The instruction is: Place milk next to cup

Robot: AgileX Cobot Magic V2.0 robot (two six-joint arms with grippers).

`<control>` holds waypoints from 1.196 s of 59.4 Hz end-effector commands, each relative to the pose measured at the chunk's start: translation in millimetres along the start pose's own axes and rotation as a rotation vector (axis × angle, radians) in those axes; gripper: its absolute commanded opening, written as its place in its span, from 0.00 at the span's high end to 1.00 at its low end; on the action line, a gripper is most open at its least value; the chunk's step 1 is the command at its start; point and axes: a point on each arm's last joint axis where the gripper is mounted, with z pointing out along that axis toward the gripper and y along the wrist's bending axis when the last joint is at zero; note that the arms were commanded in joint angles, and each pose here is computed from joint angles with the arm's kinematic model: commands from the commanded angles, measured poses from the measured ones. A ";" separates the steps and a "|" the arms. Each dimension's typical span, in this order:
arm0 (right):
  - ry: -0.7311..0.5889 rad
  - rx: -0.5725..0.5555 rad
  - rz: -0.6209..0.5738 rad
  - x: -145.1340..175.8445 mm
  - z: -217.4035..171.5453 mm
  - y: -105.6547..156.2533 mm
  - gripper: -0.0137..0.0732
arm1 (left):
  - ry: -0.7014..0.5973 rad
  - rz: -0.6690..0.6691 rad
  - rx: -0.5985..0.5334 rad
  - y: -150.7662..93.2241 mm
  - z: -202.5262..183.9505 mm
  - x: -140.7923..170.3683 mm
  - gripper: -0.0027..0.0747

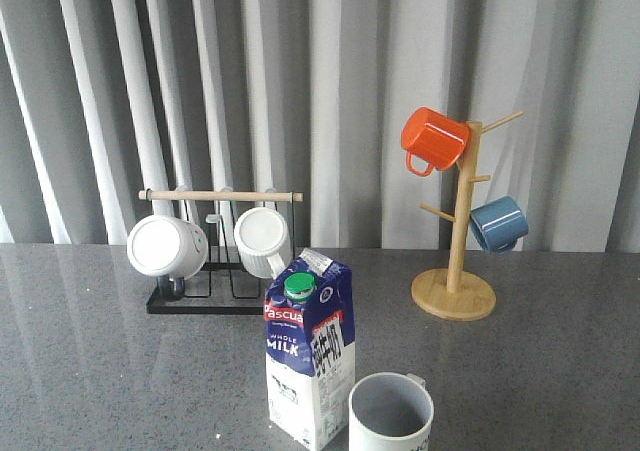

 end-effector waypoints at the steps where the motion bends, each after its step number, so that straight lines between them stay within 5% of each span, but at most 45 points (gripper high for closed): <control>1: -0.252 0.067 0.051 -7.9 -3.3 -5.1 0.85 | -0.072 -0.003 -0.016 1.6 0.1 -10.1 0.97; 9: -0.487 0.116 0.064 18.1 -0.1 -4.3 0.85 | -0.072 -0.003 -0.016 1.6 0.1 -10.1 0.97; 17: -0.577 0.169 0.153 45.8 10.2 -5.6 0.85 | -0.072 -0.003 -0.016 1.6 0.1 -10.1 0.97; 31: -0.576 0.253 0.164 49.5 6.6 -9.6 0.85 | -0.072 -0.003 -0.016 1.6 0.1 -10.1 0.97; 71: -0.615 0.249 0.179 49.8 2.4 -8.6 0.85 | -0.072 -0.003 -0.016 1.6 0.1 -10.1 0.97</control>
